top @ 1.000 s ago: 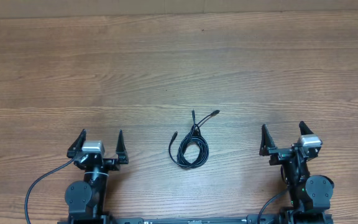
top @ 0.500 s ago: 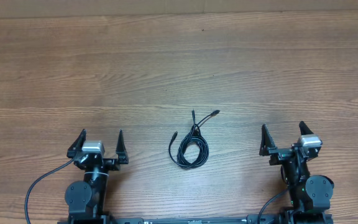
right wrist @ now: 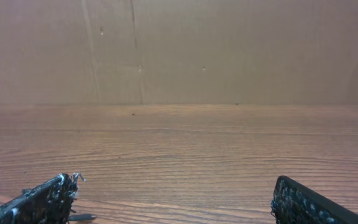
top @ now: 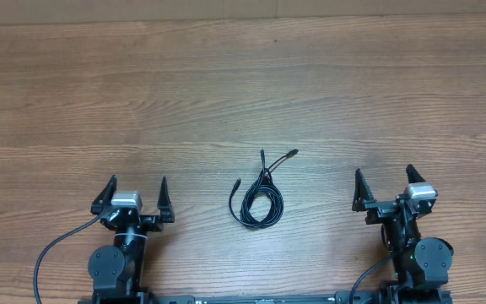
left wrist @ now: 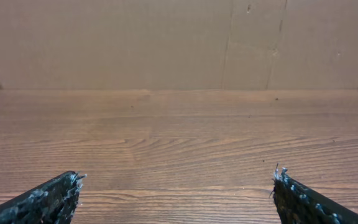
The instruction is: Untangle cables
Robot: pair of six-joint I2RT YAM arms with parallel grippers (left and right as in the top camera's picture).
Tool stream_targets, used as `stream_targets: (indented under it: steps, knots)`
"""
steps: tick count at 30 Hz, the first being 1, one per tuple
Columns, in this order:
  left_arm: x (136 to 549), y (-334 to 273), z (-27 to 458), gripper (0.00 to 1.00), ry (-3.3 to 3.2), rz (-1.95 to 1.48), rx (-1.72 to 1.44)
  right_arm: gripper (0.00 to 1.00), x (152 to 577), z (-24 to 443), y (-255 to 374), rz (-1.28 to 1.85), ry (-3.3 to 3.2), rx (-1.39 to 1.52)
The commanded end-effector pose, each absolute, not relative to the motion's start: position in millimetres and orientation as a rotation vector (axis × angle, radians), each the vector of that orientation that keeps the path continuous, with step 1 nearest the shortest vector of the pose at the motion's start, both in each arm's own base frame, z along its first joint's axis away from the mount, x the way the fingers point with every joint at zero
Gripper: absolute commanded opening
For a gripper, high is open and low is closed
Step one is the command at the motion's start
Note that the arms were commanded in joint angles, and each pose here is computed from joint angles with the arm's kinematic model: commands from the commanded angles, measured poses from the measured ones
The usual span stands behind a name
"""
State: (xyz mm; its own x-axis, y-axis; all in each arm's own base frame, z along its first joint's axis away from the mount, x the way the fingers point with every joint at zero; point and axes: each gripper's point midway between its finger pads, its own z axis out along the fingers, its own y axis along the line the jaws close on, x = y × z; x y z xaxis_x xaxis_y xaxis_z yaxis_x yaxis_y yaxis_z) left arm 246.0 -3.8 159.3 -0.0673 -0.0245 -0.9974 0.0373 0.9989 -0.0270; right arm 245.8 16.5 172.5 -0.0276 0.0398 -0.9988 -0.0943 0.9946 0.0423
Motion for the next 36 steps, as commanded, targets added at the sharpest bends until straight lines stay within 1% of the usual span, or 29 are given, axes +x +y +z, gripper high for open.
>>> stream_targets:
  steps: [1, 36]
  knots:
    - [246.1, -2.5, 156.7, 0.99, 1.644, -0.033, 0.016, 1.00, 246.0, 170.4, 16.7, 0.103, 1.592, -0.046]
    - [246.5, 0.9, 162.0, 1.00, 1.623, 0.004, 0.023, 1.00, 246.0, 170.4, 16.7, 0.103, 1.592, -0.046]
